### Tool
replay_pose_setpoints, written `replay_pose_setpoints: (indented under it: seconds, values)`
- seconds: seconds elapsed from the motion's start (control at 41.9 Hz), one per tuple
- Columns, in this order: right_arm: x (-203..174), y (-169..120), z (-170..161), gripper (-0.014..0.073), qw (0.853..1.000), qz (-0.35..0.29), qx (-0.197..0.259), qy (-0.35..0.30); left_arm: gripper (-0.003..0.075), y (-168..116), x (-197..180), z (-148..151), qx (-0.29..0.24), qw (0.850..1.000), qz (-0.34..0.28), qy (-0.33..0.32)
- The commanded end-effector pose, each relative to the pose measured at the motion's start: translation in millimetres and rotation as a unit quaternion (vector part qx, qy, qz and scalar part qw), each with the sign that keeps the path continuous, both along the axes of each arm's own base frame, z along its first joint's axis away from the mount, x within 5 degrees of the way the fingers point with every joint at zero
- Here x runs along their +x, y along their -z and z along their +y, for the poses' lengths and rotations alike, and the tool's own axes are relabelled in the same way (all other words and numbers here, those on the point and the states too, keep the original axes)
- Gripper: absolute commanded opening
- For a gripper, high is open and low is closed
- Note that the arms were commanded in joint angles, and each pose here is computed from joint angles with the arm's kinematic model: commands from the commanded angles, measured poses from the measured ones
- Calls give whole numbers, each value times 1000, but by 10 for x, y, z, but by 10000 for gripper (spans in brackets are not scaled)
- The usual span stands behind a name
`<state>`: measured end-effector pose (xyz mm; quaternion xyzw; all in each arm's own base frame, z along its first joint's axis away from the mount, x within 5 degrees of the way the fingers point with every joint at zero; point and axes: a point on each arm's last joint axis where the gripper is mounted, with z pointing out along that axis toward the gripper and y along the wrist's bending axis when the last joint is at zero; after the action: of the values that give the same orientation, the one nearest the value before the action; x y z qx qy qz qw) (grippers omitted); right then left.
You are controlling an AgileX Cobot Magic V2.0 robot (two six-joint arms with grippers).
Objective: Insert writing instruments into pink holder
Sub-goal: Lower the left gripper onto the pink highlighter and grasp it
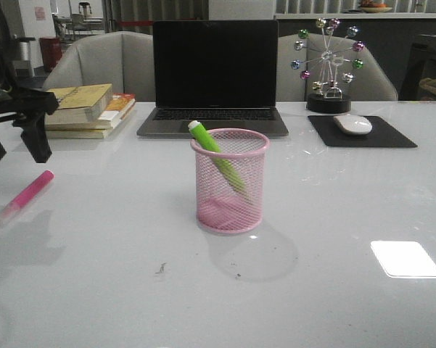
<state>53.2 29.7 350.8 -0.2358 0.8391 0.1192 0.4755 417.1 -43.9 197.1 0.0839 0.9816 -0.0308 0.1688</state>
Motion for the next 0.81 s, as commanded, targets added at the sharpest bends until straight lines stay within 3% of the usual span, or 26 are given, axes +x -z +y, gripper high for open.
replay_pose_setpoints:
  seconds: [0.0,0.167,0.597,0.788]
  values:
    - [28,-124,14,477,999,-40,17,-2,505,-209,139,-51,-11,999,-46,-3]
    - [28,-124,14,477,999,-40,17,-2,501,-63,270,-87,11,999,-31,11]
    - [28,-124,14,477,999,-40,17,-2,247,35,305,-94,13,1000,-8,13]
    - [28,-124,14,477,999,-40,17,-2,244,99,290,-88,18,1000,12,14]
